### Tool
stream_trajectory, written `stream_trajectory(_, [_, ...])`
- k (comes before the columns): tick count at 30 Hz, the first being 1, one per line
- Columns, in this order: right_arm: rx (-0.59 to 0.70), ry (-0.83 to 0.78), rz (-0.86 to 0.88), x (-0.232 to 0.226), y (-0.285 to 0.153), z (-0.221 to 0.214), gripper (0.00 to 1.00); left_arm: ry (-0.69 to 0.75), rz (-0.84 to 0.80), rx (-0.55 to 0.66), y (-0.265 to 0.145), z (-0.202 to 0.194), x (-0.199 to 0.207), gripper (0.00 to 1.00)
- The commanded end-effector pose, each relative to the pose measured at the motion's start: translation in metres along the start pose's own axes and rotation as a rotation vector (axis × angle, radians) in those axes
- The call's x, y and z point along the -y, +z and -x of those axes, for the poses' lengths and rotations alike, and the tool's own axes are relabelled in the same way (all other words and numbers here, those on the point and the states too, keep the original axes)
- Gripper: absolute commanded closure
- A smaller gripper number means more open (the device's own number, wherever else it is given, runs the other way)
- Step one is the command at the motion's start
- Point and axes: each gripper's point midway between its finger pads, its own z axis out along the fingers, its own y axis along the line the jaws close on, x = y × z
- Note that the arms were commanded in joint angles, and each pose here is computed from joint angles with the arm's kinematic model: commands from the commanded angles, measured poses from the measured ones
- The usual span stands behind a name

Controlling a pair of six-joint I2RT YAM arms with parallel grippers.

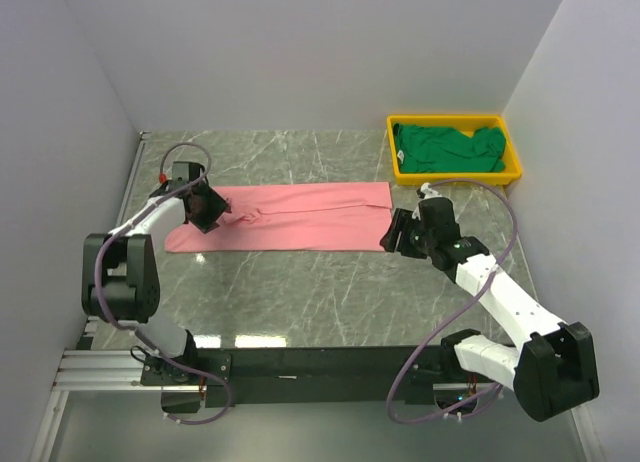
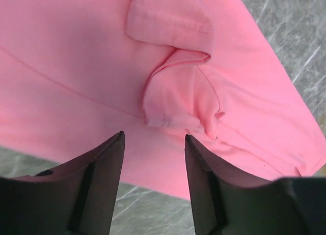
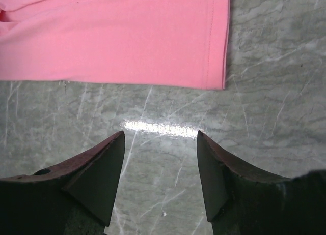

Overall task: Fold and stack the t-shirts
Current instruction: Fold the tshirt

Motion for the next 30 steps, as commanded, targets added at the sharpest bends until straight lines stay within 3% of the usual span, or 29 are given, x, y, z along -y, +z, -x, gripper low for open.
stream_trajectory(1, [0.017,-0.024,0.008,0.001,-0.003,-0.002,0.35,-0.032,-0.05,0.002,0.007,0.005,0.026,0.46])
stream_trajectory(8, [0.004,-0.024,0.001,0.005,0.002,-0.009,0.36,-0.032,-0.015,-0.024,0.026,-0.005,0.021,0.49])
stream_trajectory(16, [0.0,-0.024,0.008,0.006,0.004,-0.013,0.36,-0.026,0.002,-0.017,0.036,-0.003,0.023,0.64])
stream_trajectory(20, [-0.008,-0.023,0.005,0.008,0.006,-0.017,0.36,-0.028,-0.012,-0.025,0.035,-0.004,0.027,0.88])
stream_trajectory(23, [-0.008,-0.021,0.005,0.008,0.006,-0.017,0.37,-0.029,-0.038,-0.027,0.028,-0.008,0.036,0.94])
stream_trajectory(30, [-0.017,-0.022,0.014,0.007,0.007,-0.019,0.37,-0.063,-0.074,-0.043,0.011,-0.025,0.046,0.94])
